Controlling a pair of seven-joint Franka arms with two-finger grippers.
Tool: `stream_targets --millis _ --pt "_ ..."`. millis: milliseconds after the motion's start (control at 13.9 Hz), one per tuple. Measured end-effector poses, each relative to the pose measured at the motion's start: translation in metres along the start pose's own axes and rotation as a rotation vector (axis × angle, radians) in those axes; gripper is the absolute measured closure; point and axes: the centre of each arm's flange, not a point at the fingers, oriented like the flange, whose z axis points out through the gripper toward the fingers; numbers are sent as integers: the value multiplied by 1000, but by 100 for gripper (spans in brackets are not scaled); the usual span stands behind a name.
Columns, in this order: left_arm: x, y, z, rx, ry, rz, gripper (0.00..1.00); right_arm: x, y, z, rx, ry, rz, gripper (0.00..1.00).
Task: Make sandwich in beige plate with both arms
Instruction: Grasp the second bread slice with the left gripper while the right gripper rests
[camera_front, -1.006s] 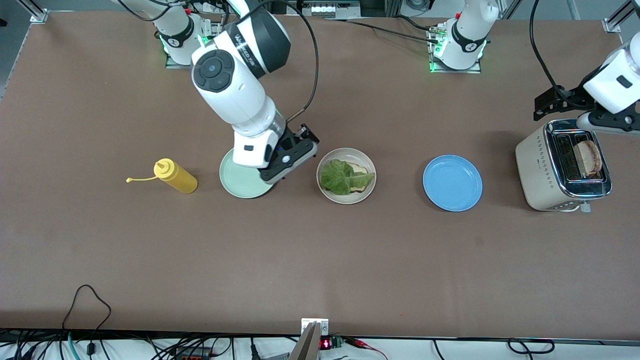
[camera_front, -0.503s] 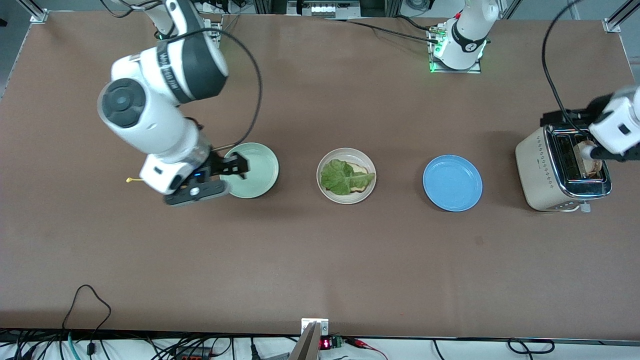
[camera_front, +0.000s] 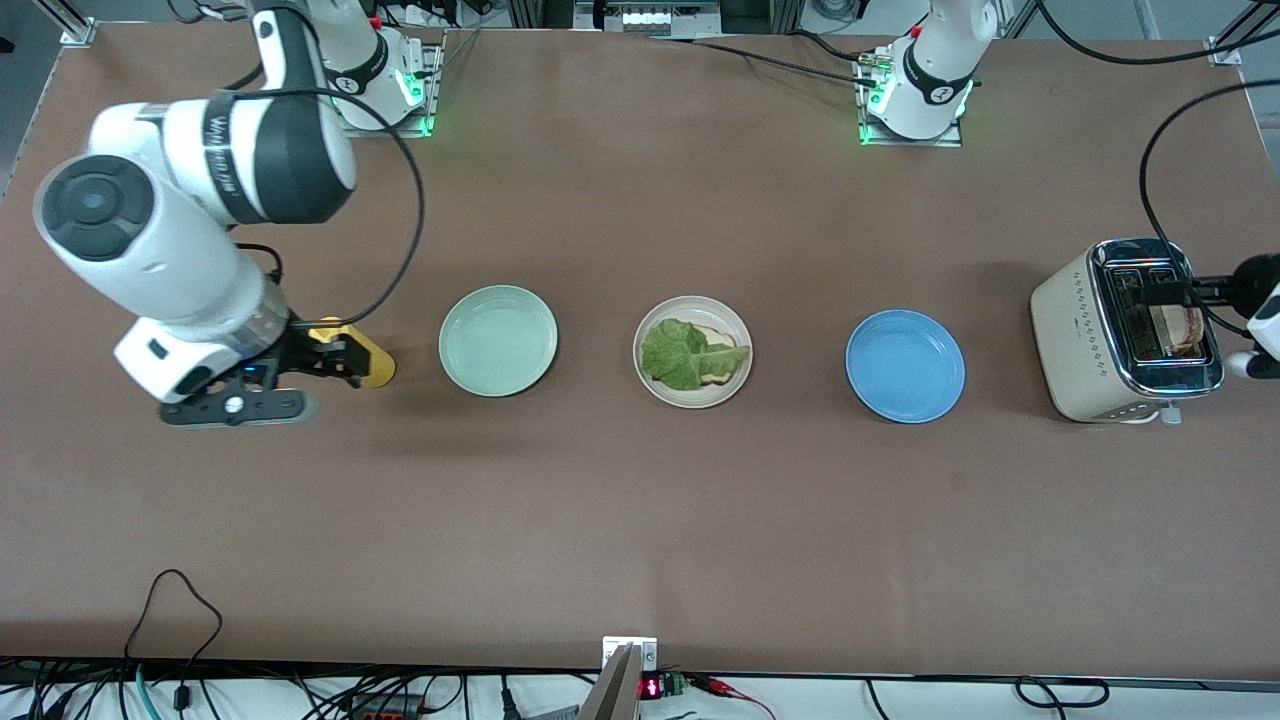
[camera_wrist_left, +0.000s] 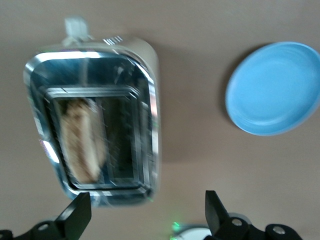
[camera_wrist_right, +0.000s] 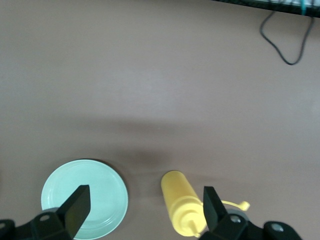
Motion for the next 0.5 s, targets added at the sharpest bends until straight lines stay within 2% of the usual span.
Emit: stream_targets --millis 287,503 --pt "19 -28 29 69 95 39 0 1 47 -10 18 3 15 0" --pt "19 -47 56 73 133 33 0 -4 79 -9 27 -41 32 0"
